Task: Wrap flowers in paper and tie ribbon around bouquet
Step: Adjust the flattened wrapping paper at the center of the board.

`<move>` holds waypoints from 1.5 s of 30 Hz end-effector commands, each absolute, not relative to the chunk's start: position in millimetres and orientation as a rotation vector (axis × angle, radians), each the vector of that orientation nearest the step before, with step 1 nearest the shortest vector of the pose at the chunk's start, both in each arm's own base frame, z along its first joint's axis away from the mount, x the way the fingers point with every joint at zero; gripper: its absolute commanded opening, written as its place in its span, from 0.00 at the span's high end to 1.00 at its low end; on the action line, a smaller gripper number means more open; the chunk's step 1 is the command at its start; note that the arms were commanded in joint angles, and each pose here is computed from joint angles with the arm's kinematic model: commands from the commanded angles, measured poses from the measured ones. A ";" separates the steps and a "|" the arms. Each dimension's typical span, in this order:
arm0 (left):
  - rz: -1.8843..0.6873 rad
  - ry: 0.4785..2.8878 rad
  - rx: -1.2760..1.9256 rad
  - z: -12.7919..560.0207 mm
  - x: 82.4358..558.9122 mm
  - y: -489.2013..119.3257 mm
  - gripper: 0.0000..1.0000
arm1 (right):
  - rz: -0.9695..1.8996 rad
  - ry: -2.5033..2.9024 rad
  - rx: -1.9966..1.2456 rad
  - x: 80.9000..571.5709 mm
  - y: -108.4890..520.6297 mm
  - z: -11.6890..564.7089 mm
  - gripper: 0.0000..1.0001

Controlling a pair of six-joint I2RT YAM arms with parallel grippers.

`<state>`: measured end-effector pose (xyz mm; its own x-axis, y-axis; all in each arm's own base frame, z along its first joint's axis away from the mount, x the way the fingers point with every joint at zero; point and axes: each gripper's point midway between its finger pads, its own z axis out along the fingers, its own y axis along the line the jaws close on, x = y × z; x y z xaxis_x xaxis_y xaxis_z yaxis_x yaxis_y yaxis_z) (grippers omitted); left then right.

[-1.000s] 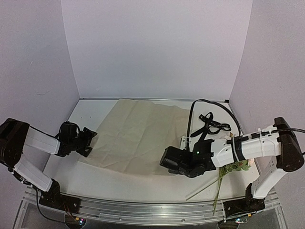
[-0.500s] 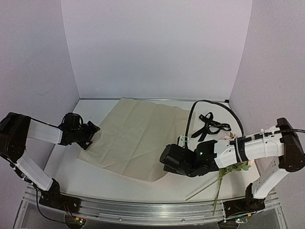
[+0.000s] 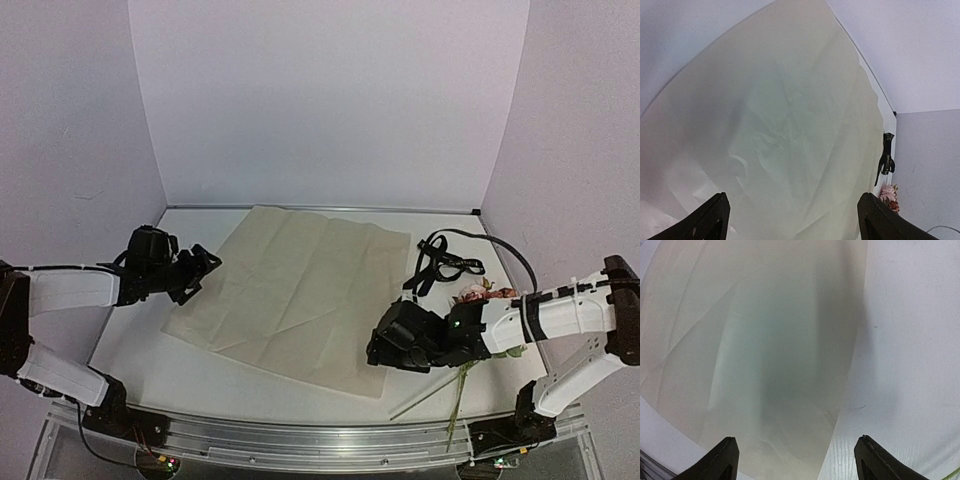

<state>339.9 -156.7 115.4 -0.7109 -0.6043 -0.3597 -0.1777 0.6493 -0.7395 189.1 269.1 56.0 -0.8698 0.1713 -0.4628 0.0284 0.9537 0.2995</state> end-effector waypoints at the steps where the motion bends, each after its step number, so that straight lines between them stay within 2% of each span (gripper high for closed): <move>1: -0.956 2.306 -0.584 112.1 307.1 -166.7 0.08 | 0.608 2.655 0.104 179.1 279.7 42.5 0.18; 9: -1.000 2.296 -0.583 114.3 287.4 -166.1 0.08 | 0.828 2.645 0.231 173.2 297.1 20.2 0.19; 12: -1.005 2.303 -0.592 112.8 281.7 -164.9 0.08 | 0.856 2.636 0.287 174.8 299.5 14.9 0.26; 16: -1.011 2.309 -0.597 112.9 276.0 -163.8 0.08 | 0.898 2.621 0.358 176.8 303.9 12.9 0.47; 24: -1.014 2.298 -0.582 118.2 274.4 -163.3 0.08 | 0.900 2.602 0.381 165.1 322.7 26.6 0.98; 25: -1.018 2.297 -0.579 118.1 275.0 -164.0 0.08 | 0.889 2.601 0.396 163.1 322.1 28.1 0.99; 31: -1.029 2.314 -0.534 119.0 285.9 -173.7 0.08 | 0.886 2.582 0.510 154.1 323.5 40.7 1.00; 37: -1.034 2.292 -0.440 136.7 303.9 -184.7 0.08 | 0.987 2.568 0.579 150.1 354.5 56.7 1.00; 45: -1.077 2.267 -0.447 140.1 299.8 -185.8 0.08 | 1.008 2.519 0.704 140.0 372.0 55.8 1.00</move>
<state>295.4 -179.4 118.5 -0.7876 -0.5209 -0.3291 -0.1143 0.6484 -0.7526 137.9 370.1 54.7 -0.8708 0.4761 -0.1230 0.2642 0.6640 0.6995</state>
